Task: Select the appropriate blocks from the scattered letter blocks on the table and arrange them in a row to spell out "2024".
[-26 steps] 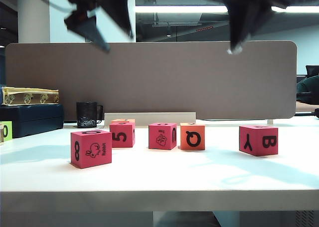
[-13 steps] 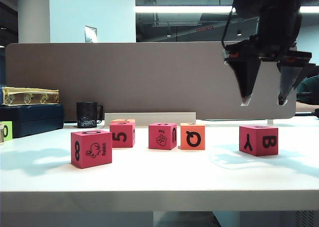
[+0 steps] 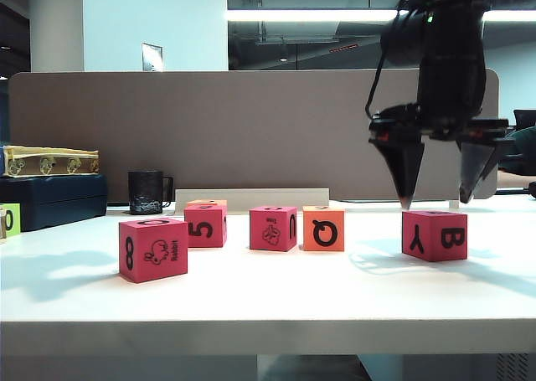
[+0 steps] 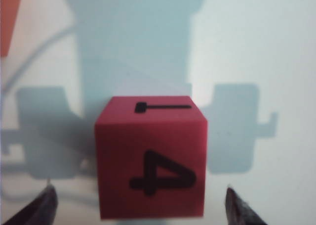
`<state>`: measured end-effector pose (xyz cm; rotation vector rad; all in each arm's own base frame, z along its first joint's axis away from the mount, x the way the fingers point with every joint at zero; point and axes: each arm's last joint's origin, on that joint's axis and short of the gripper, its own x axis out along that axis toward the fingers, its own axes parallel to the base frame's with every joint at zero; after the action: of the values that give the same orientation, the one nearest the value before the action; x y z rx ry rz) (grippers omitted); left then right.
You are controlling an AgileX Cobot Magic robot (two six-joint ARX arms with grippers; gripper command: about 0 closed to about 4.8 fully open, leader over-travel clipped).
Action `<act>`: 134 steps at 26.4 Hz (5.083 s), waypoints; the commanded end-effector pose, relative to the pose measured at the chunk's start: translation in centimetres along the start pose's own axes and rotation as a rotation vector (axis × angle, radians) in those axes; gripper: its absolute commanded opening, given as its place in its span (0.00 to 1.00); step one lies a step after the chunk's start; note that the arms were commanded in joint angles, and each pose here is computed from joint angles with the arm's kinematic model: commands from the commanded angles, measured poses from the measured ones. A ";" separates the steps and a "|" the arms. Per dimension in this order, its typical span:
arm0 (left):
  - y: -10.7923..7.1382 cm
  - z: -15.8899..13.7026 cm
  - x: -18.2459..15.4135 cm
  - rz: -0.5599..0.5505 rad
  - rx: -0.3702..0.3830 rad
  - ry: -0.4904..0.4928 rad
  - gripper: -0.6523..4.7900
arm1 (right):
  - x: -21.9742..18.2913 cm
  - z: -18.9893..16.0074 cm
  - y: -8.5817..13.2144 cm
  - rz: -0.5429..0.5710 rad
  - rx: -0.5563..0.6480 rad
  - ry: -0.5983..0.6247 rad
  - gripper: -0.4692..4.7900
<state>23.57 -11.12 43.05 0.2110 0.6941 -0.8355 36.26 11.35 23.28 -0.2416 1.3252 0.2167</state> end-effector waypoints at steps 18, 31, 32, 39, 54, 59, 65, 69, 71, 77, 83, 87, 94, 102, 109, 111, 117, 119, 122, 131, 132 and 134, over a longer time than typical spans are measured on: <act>-0.2 0.1 -0.3 -0.023 0.005 -0.021 0.62 | 2.8 1.1 -0.6 -0.025 -0.083 -0.008 0.38; -0.1 0.2 -0.3 -0.020 0.009 -0.032 0.62 | 1.2 1.8 -0.6 -0.032 -0.175 -0.027 0.39; -0.1 0.2 -0.3 -0.020 0.010 -0.032 0.62 | 0.9 2.0 -0.6 -0.033 -0.174 -0.036 0.39; -0.1 0.2 -0.3 -0.020 0.010 -0.032 0.62 | -1.0 2.7 -0.2 -0.029 -0.320 -0.050 0.39; -0.1 0.4 -0.2 -0.017 0.022 -0.046 0.62 | -1.1 3.1 0.6 0.004 -0.854 -0.105 0.39; -0.1 0.4 -0.2 -0.016 0.022 -0.046 0.62 | -1.1 3.4 1.0 0.122 -0.908 -0.202 0.39; -0.1 0.4 -0.2 -0.016 0.023 -0.046 0.62 | -0.9 3.2 1.2 0.212 -0.911 -0.214 0.39; -0.1 0.4 -0.2 -0.016 0.022 -0.046 0.62 | -0.5 3.0 1.0 0.178 -0.907 -0.161 0.39; -0.1 0.4 -0.2 -0.016 0.023 -0.046 0.62 | -0.1 3.1 0.9 0.170 -0.916 -0.145 0.39; -0.1 0.4 -0.2 -0.016 0.022 -0.046 0.62 | 1.3 3.5 0.9 0.123 -0.939 -0.126 0.39; -0.1 0.4 -0.2 -0.016 0.022 -0.046 0.62 | 2.1 3.8 0.9 0.118 -0.939 -0.128 0.39; -0.1 0.4 -0.2 -0.016 0.022 -0.046 0.62 | 2.2 3.9 0.9 0.114 -0.924 -0.135 0.39; -0.1 0.4 -0.2 -0.016 0.022 -0.046 0.62 | 2.2 3.9 0.9 0.116 -0.888 -0.134 0.67; -0.1 0.4 -0.2 -0.016 0.022 -0.046 0.62 | 2.1 4.0 0.9 0.114 -0.866 -0.136 0.85; -0.1 0.4 -0.2 -0.016 0.024 -0.049 0.62 | 1.2 4.4 0.6 0.025 -0.802 -0.127 0.93; -0.1 0.4 -0.2 -0.015 0.024 -0.050 0.62 | 0.6 4.7 0.6 0.012 -0.774 -0.144 0.93; -0.1 0.5 -0.2 -0.014 0.027 -0.058 0.62 | -2.7 6.2 0.5 0.005 -0.628 -0.234 0.93; -0.1 0.5 -0.2 -0.014 0.027 -0.057 0.62 | -3.4 6.4 0.5 0.004 -0.587 -0.247 0.93; -0.1 0.5 -0.2 -0.015 0.026 -0.054 0.62 | -3.9 6.5 0.3 0.001 -0.524 -0.250 0.93; -0.1 0.5 -0.2 -0.013 0.028 -0.059 0.62 | -3.7 5.7 -0.2 -0.047 -0.250 -0.143 0.19; -0.1 0.5 -0.2 -0.013 0.028 -0.060 0.62 | -3.6 5.5 -0.2 -0.044 -0.237 -0.124 0.12; -0.1 0.6 -0.2 -0.012 0.030 -0.064 0.62 | -3.5 5.3 -0.2 -0.039 -0.229 -0.092 0.08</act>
<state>23.78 -11.26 43.37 0.2056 0.6476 -0.8546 40.70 12.76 27.80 -0.4626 1.1749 0.3567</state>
